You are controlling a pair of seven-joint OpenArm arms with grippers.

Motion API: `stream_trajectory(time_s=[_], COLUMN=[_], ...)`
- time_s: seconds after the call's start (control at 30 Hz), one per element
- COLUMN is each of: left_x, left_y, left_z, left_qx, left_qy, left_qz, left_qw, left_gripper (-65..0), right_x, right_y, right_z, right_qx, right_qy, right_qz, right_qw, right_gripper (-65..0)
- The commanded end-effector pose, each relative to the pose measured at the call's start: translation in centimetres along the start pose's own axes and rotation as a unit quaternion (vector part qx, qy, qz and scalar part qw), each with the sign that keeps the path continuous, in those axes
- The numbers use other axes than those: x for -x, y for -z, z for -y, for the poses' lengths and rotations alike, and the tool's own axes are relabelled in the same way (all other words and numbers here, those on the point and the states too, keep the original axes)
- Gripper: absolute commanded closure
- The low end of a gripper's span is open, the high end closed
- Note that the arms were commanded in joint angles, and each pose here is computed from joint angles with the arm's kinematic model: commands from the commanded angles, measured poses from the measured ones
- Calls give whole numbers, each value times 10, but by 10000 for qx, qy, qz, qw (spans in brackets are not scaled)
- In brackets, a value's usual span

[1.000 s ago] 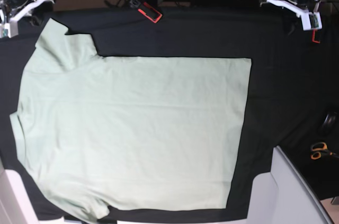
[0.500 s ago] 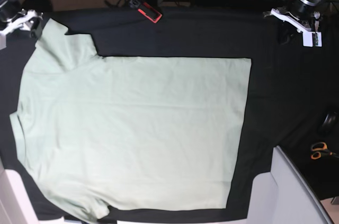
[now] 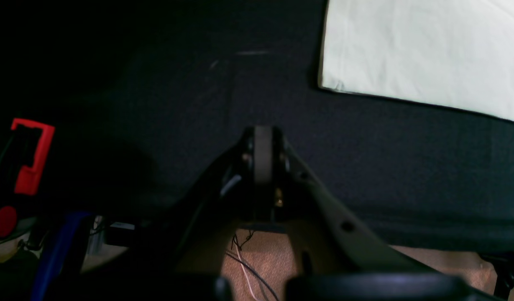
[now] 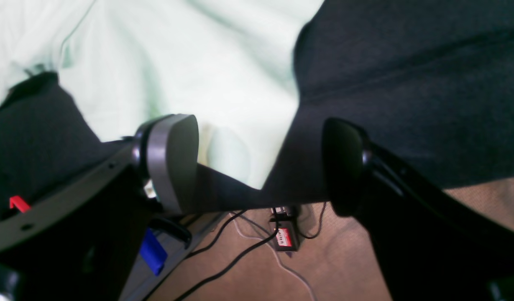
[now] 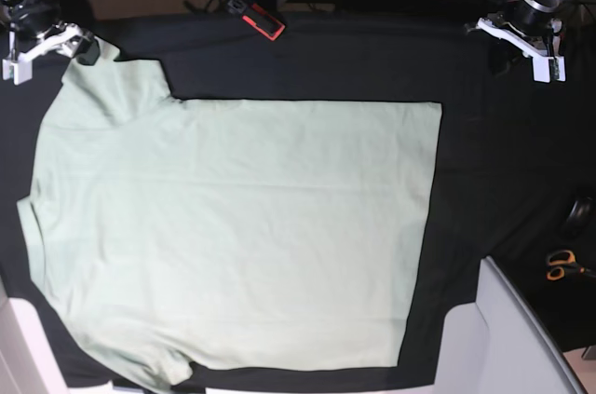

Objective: Fold the T-shirt properly
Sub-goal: 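Move both grippers down to the shirt's shoulder corners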

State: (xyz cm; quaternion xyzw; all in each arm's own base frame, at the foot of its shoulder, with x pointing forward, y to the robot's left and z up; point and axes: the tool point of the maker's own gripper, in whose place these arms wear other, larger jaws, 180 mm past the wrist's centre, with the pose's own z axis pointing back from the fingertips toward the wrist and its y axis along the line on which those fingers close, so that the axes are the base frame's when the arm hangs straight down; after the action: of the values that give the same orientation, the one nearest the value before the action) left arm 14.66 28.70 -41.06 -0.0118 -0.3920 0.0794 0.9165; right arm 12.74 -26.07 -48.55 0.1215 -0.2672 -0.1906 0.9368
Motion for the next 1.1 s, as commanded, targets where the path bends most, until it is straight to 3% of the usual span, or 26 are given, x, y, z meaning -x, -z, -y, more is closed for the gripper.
stream_trajectory(time_s=[0.0,0.37,0.53,0.63,0.83,1.07], left_x=[-7,-6,-6,-6,-7,-6], left_y=[-3,-3,-3,-3,-2,-2], left_z=[-2,-2,-2,-1,-1,-1], left_qx=[9,7,7,10,11,9], left_qy=[50,50,50,34,34,16], left_qz=[116,94,86,100,108,101], left_qw=[9999,9999,10000,9999,9999,9999], left_gripper=[0,0,0,0,0,0], right_x=[-11,10,11,15,25,25], right_y=[-6,-1,-1,7,17,19], right_z=[8,24,23,7,-15,-18], right_qx=[68,113,108,-91,-369,-398], right_qy=[21,314,300,51,-213,-233], right_qz=[202,-92,-108,-288,-515,-534], right_qw=[9998,9994,9994,9995,9978,9975], right_gripper=[-440,-440,-440,-438,-342,-338])
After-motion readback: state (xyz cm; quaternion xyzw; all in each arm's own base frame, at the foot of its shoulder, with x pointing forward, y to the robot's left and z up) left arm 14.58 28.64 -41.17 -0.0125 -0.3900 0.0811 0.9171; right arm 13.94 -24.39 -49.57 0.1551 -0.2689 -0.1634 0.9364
